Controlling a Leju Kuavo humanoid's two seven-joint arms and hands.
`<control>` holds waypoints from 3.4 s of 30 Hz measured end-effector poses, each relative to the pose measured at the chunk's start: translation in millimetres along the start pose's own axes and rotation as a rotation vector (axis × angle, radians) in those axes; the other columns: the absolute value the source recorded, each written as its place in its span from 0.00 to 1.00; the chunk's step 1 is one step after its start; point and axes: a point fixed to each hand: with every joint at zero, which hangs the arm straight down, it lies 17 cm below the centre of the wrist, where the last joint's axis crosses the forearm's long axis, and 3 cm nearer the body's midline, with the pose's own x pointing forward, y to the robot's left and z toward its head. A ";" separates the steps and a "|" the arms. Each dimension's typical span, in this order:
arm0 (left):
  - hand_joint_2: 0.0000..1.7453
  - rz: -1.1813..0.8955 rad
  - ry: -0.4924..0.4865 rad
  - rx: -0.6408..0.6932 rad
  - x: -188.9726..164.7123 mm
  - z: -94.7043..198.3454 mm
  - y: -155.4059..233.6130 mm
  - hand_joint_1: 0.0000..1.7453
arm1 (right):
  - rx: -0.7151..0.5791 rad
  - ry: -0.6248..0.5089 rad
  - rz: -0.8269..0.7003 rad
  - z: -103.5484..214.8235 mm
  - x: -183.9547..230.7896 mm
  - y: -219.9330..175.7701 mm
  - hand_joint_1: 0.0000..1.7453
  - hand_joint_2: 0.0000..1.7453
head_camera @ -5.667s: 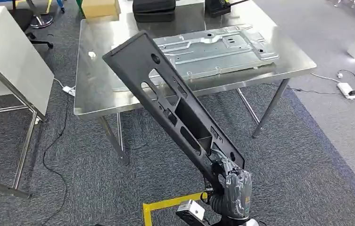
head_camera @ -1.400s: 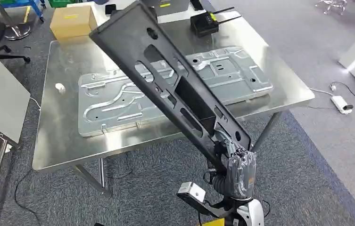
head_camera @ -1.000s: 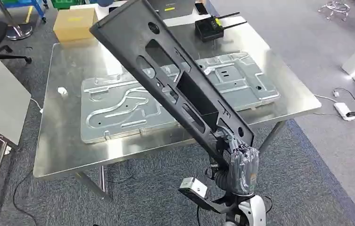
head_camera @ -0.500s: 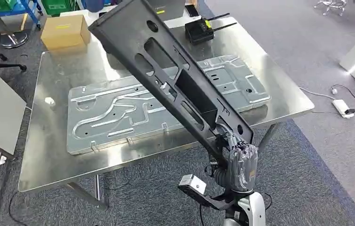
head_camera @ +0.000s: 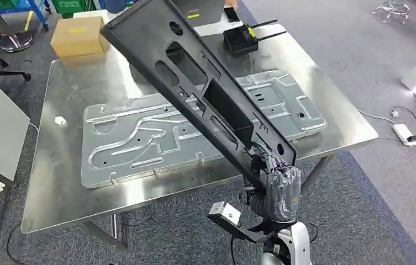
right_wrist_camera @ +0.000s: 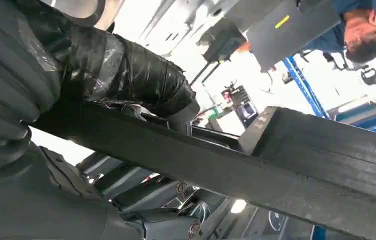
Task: Take the parts from the cabinet and place them on the table.
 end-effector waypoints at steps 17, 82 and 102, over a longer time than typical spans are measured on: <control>1.00 -0.006 -0.007 0.008 3.3 -2.5 5.1 0.00 | 0.000 -0.010 0.007 -8.0 -0.7 0.2 1.00 1.00; 1.00 -0.078 -0.091 -0.083 44.0 -3.9 -15.4 0.00 | 0.422 -0.125 0.459 -107.3 -40.1 129.6 1.00 1.00; 1.00 -0.079 -0.096 -0.097 46.2 -3.2 -18.5 0.00 | 0.574 -0.065 0.484 -70.1 -74.5 167.7 1.00 1.00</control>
